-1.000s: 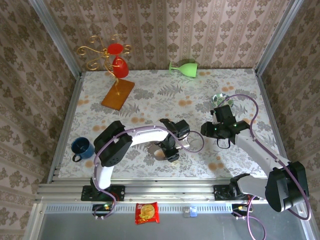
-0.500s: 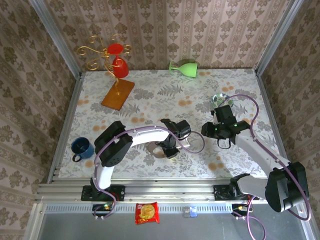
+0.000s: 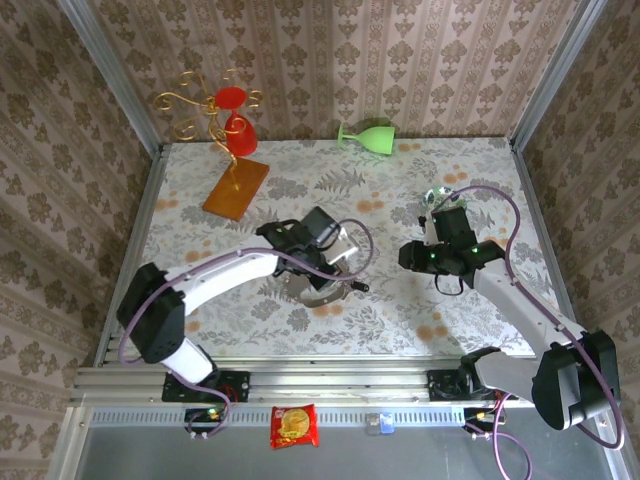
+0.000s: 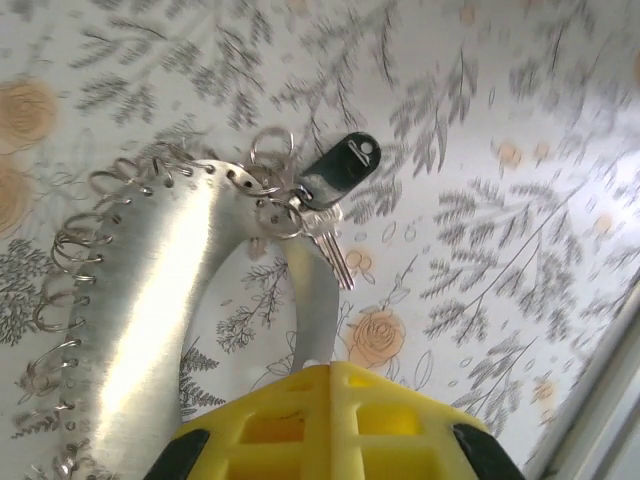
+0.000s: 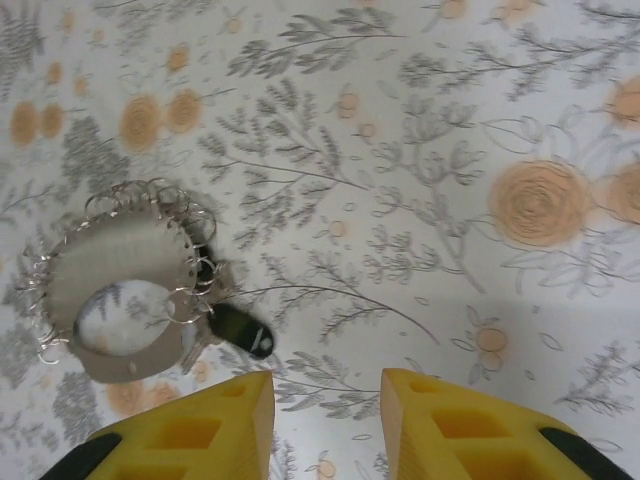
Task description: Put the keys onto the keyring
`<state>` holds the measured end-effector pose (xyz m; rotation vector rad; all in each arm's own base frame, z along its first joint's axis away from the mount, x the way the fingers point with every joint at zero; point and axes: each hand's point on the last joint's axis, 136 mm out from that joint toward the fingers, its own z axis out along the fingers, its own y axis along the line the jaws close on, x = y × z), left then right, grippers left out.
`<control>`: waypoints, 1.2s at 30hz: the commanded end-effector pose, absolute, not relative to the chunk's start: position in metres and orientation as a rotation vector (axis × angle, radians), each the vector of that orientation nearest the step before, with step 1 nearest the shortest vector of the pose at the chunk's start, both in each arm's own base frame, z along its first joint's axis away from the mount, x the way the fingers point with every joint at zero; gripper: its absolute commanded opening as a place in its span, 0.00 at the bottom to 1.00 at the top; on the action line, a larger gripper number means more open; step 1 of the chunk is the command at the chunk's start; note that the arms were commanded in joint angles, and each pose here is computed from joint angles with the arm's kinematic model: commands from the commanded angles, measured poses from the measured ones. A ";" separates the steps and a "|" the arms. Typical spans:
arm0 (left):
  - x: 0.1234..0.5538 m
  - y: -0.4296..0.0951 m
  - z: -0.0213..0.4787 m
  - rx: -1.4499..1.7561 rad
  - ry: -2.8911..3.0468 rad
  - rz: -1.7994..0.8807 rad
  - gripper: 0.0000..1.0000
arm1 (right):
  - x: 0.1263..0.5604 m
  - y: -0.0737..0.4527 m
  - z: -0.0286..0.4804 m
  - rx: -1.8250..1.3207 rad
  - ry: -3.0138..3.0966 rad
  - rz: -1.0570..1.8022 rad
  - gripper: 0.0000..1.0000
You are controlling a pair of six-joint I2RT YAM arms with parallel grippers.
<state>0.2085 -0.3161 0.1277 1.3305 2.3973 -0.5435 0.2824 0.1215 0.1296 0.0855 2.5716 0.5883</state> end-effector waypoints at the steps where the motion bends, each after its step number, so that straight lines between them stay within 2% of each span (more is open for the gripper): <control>1: 0.206 -0.316 0.137 1.246 2.394 -0.736 0.00 | 0.292 0.152 0.156 -0.098 2.460 0.728 0.35; 6: 0.210 -0.306 0.138 1.242 2.402 -0.735 0.01 | 0.294 0.170 0.148 -0.210 2.456 0.681 0.36; 8: 0.203 -0.306 0.129 1.280 2.431 -0.692 0.22 | 0.297 0.172 0.141 -0.169 2.496 0.689 0.36; 9: 0.201 -0.305 0.122 1.299 2.453 -0.659 0.28 | 0.298 0.172 0.137 -0.137 2.519 0.692 0.36; 12: 0.209 -0.304 0.116 1.192 2.500 -0.646 0.32 | 0.297 0.185 0.128 -0.030 2.574 0.814 0.36; 16: 0.242 -0.284 0.126 0.847 2.484 -0.637 0.40 | 0.283 0.222 0.110 0.137 2.626 0.981 0.37; 20: 0.258 -0.262 0.125 0.618 2.470 -0.636 0.44 | 0.277 0.250 0.088 0.290 2.617 1.059 0.40; 24: 0.256 -0.251 0.107 0.547 2.520 -0.629 0.45 | 0.269 0.264 0.065 0.348 2.671 1.040 0.40; 36: 0.259 -0.243 0.058 0.390 2.627 -0.756 0.37 | 0.255 0.274 0.031 0.425 2.817 1.009 0.36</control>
